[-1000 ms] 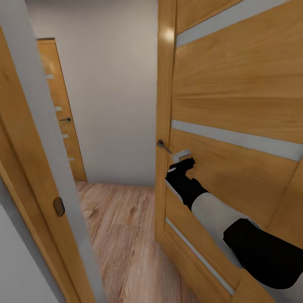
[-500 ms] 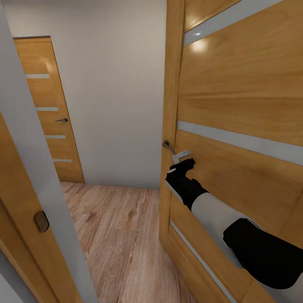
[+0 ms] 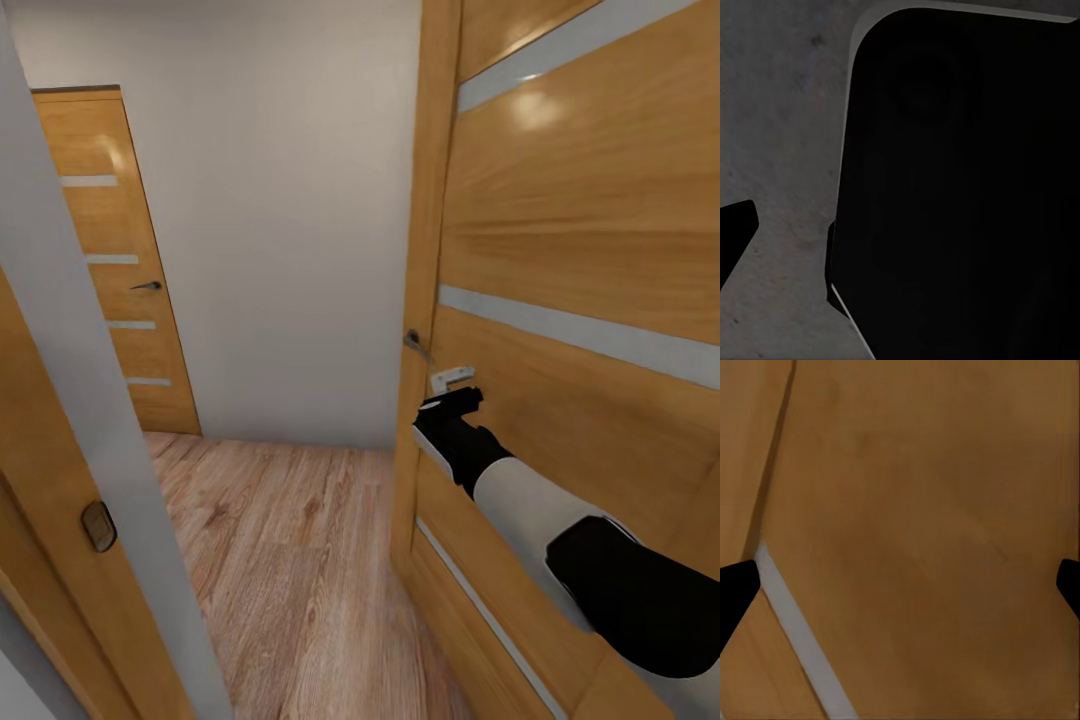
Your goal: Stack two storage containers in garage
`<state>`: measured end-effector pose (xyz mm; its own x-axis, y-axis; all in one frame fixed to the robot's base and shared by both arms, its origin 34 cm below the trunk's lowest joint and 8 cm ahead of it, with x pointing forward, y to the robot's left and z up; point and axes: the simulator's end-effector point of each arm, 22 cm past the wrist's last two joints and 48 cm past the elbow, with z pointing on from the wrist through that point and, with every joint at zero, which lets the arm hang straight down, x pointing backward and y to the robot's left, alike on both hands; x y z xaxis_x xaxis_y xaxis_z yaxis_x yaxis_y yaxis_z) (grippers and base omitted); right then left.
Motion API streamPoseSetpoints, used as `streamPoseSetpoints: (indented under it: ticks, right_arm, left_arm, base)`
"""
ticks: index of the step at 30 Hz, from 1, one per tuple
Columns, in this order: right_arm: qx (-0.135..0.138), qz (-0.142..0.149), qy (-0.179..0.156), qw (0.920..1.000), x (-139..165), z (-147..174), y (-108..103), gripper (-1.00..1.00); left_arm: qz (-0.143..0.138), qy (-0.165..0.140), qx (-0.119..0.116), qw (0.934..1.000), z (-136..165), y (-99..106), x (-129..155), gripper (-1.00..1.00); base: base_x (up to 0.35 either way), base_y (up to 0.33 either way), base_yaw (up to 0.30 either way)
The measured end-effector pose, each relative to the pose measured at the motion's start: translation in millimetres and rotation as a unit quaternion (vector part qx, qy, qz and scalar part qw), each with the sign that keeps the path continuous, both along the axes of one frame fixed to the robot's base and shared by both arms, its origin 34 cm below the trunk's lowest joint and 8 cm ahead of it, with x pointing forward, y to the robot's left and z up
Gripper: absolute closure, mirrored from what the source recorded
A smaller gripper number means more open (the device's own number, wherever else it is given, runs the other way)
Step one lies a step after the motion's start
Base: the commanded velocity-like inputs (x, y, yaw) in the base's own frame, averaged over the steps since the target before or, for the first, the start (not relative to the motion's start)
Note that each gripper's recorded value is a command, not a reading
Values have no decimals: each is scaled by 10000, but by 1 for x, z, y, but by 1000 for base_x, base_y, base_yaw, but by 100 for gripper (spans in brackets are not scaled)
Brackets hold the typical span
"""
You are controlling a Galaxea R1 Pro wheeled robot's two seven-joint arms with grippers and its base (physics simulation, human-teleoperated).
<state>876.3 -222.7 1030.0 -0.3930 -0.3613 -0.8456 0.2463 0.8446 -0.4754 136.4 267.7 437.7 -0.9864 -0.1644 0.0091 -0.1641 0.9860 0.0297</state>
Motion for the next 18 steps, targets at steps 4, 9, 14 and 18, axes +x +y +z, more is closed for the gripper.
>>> streamPoseSetpoints:
  ticks: [4, 9, 14, 18]
  right_arm:
    - [1, -121, 39, 9999, 2, -1, -16, -100]
    - [-24, -226, 51, 9997, 3, -1, -31, -100]
    - [16, -324, 4, 9995, 5, 5, -45, -100]
    - [-27, -356, -2, 9994, 6, 8, -59, -100]
  left_arm:
    - [0, -1, -1, 10000, 0, 0, 0, -100]
    - [0, 1, -3, 10000, 0, 0, 0, -100]
    - [0, 2, 2, 10000, 0, 0, 0, -100]
    - [0, 1, 6, 10000, 0, 1, 0, -100]
  base:
    - [0, 0, 0]
    - [0, 0, 0]
    - [0, 0, 0]
    - [0, 0, 0]
